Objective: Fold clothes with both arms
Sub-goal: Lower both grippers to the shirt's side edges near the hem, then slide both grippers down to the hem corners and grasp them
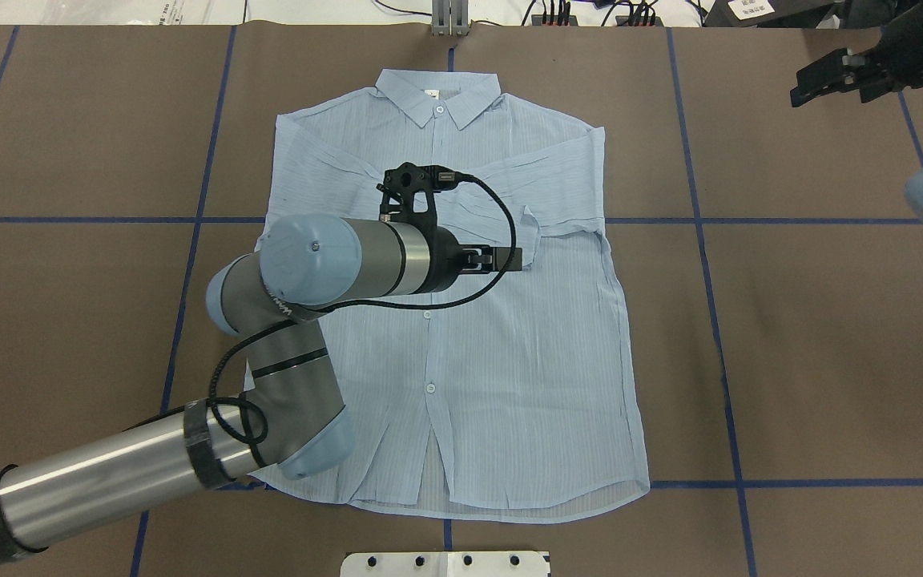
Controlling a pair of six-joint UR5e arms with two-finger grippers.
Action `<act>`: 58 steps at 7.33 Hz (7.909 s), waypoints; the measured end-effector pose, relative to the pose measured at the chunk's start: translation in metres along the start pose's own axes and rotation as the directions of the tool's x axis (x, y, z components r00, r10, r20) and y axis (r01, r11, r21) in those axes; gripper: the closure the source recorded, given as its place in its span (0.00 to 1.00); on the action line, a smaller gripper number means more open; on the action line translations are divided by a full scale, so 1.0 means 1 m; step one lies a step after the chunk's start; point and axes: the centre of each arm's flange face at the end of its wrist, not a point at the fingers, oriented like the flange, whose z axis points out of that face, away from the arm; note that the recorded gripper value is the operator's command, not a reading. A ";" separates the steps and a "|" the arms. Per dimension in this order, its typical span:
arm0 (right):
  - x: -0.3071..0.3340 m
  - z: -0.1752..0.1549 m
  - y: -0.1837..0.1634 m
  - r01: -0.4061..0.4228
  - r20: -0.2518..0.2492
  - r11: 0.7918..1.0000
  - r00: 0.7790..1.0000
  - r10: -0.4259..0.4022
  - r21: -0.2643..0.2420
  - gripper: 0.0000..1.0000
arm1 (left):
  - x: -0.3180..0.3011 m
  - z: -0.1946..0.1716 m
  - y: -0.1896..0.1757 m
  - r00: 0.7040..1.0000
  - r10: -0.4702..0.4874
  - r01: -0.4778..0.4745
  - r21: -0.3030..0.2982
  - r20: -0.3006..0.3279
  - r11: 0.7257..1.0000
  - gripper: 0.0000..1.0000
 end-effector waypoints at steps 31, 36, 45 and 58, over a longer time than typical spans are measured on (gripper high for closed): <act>-0.175 0.056 0.311 -0.222 -0.044 0.971 0.973 0.227 0.087 0.09 | -0.161 -0.095 0.232 0.936 -0.022 0.094 -0.189 0.352 0.977 1.00; -0.200 0.073 0.382 -0.274 -0.021 0.951 0.960 0.280 0.147 0.30 | -0.152 -0.099 0.224 0.942 -0.025 0.080 -0.152 0.334 0.985 1.00; -0.190 0.105 0.451 -0.268 -0.062 0.947 0.957 0.283 0.175 0.58 | -0.148 -0.101 0.221 0.944 -0.015 0.056 -0.116 0.331 0.992 1.00; -0.199 0.106 0.463 -0.260 -0.053 0.952 0.961 0.271 0.159 1.00 | -0.143 -0.106 0.218 0.948 -0.018 0.056 -0.112 0.318 0.992 1.00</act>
